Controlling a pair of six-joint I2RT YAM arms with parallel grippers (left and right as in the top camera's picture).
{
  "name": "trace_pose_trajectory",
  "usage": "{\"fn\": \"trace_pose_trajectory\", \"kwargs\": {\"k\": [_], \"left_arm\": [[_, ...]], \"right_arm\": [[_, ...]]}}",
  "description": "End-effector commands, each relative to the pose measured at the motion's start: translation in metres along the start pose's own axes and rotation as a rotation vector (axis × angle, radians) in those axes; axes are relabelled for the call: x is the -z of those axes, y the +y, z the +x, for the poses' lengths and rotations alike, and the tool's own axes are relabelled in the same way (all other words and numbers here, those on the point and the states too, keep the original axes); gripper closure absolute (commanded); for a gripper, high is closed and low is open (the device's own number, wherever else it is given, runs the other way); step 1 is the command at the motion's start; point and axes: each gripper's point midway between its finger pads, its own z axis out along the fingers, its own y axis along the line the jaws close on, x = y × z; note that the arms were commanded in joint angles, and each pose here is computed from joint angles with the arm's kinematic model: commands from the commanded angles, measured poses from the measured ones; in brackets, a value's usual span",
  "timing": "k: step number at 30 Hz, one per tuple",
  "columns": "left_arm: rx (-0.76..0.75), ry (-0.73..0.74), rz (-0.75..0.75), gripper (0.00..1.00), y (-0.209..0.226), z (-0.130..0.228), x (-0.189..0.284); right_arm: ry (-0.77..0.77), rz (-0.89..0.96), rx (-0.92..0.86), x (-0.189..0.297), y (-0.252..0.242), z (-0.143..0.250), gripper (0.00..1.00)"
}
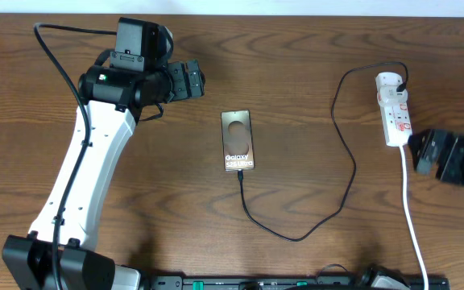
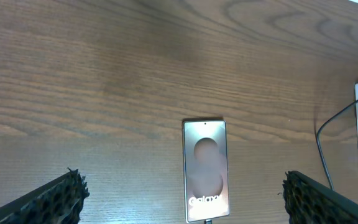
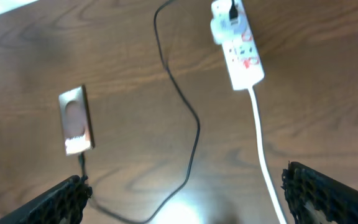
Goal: Plug charger to phone and switch on socket
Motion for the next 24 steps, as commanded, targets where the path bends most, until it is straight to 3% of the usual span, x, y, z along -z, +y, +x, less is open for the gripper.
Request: {"fn": "trace_pose_trajectory", "kwargs": {"k": [1, 15, 24], "left_arm": [[-0.006, -0.027, -0.007, 0.02, 0.001, -0.006, 0.008], [-0.006, -0.027, -0.007, 0.02, 0.001, -0.006, 0.008], [-0.006, -0.027, -0.007, 0.02, 0.001, -0.006, 0.008]], "right_arm": [[-0.015, -0.004, 0.000, 0.013, 0.007, 0.010, 0.01], [-0.058, 0.000, 0.017, 0.020, 0.011, 0.018, 0.01], [-0.319, 0.031, 0.258, -0.030, 0.015, 0.010, 0.01]]}}
